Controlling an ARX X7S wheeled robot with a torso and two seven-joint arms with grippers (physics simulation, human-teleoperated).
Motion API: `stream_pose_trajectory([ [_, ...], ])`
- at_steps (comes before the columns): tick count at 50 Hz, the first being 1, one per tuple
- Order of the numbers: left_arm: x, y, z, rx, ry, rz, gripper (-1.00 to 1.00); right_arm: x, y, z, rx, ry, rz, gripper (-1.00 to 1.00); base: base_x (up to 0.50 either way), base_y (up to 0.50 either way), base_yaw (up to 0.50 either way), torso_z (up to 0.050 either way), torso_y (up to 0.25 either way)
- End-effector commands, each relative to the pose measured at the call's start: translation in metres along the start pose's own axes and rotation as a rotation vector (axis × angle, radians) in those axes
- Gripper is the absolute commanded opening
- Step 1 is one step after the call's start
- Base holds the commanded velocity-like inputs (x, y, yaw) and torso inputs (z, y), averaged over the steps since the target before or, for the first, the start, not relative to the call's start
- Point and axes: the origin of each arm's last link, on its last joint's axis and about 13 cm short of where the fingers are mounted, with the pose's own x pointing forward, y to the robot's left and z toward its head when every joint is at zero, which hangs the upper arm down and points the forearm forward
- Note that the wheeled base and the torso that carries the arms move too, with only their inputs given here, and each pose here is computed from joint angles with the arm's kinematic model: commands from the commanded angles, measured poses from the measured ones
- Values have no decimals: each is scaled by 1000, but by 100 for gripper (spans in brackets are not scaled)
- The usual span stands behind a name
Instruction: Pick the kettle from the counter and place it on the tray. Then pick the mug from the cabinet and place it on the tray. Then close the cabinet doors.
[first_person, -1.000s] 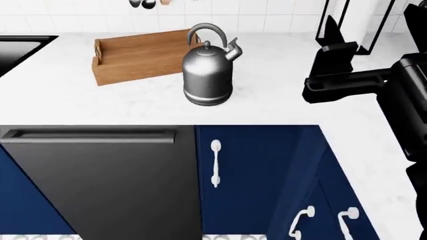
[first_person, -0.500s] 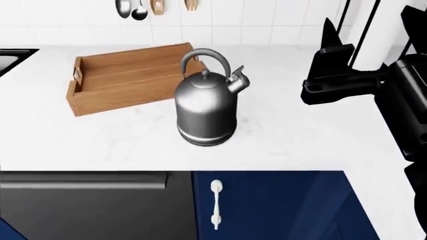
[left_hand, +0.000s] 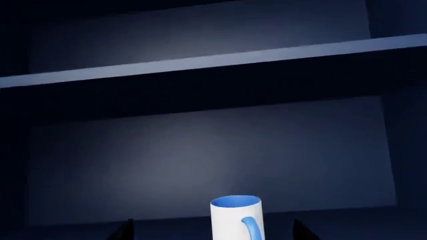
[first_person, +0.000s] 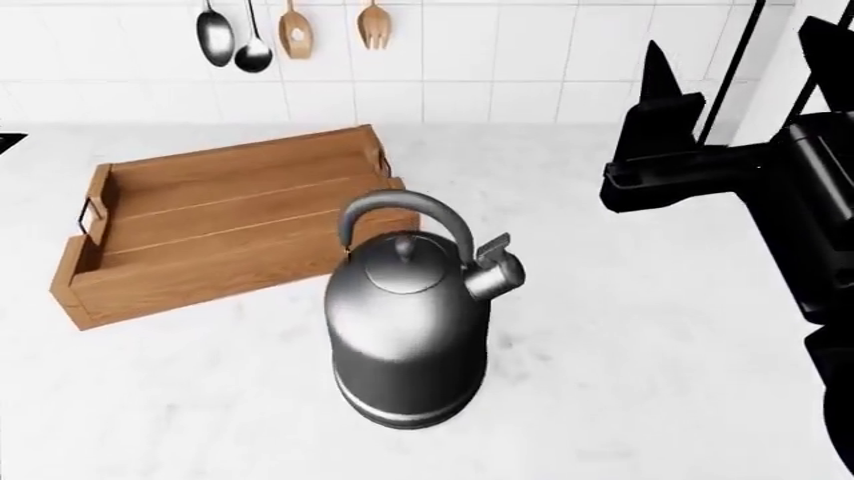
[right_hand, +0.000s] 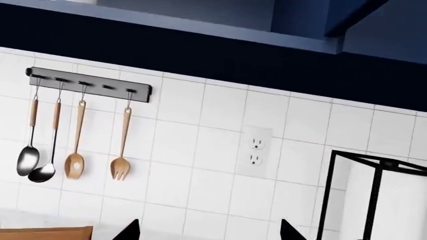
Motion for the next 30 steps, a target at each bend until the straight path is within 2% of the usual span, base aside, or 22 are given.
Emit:
stream_pose_trajectory([
  [1,2,-2,-2,1,10,-8,100,1,0,-2,2,4,0,100,500,0,0,0,0],
  [25,6,-2,-6,-5,25,-18,100,3,2,-7,-2,7,1,100,500,0,0,0,1],
  [30,9,-3,-11,-12,48,-15,100,4,2,-8,3,1,-4,100,0,0,0,0,3],
])
